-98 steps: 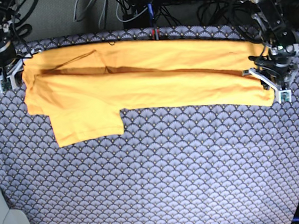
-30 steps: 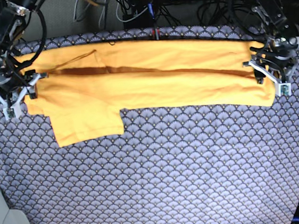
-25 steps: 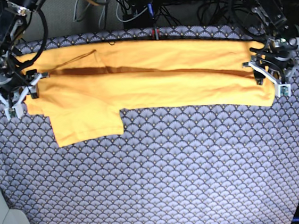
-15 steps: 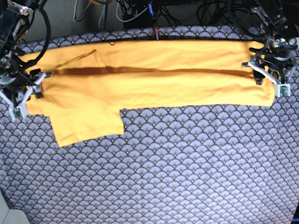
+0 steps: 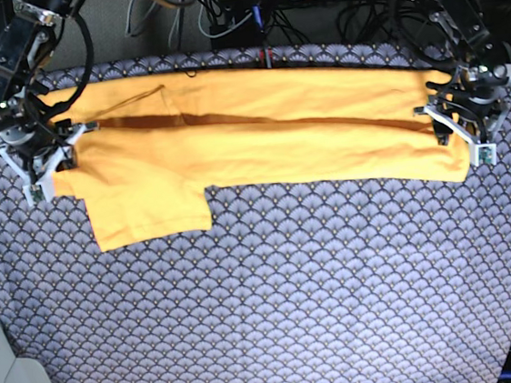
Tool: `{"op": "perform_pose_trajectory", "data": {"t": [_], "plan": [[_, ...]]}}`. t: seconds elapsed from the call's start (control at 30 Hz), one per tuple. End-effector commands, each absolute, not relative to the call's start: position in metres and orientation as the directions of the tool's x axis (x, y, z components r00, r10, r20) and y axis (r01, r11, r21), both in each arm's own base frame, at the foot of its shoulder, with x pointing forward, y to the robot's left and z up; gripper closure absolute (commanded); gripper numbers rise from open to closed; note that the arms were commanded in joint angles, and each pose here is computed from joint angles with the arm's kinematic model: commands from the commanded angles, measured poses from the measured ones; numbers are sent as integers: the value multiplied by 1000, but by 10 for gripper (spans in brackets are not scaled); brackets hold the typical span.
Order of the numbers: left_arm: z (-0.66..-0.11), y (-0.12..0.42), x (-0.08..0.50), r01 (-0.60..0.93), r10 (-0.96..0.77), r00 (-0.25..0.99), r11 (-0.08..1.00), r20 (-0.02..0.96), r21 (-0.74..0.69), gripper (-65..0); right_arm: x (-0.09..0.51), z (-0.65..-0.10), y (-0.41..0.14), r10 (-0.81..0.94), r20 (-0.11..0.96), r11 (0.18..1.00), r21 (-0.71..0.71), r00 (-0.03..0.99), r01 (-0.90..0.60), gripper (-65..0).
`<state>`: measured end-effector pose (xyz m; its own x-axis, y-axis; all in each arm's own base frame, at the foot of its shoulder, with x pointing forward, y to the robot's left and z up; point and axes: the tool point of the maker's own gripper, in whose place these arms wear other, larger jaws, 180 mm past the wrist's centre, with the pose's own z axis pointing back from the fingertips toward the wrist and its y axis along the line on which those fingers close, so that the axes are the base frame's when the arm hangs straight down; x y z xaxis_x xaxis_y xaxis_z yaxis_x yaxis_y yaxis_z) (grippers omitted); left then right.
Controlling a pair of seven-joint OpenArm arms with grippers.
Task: Fold the T-shirt properly
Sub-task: 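Grasp the strip ends with both grippers and pull them apart to smooth, then release the right gripper and move it down to the sleeve flap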
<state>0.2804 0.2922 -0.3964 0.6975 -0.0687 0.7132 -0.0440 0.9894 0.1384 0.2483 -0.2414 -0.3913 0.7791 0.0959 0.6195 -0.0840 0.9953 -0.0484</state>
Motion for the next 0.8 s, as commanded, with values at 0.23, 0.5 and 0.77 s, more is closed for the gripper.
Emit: {"op": "perform_pose_trajectory", "data": {"t": [0.23, 0.5, 0.77], "plan": [[-380, 298, 293, -56, -77, 655, 987, 751, 150, -312, 237, -390, -244, 91, 628, 996, -46, 773, -79, 0], [-380, 298, 293, -56, -77, 655, 987, 751, 150, -312, 222, -392, -241, 56, 641, 995, 24, 766, -93, 0], [-380, 299, 293, -56, -79, 655, 987, 751, 153, -312, 216, -385, -268, 38, 641, 999, -13, 767, -38, 0]]}}
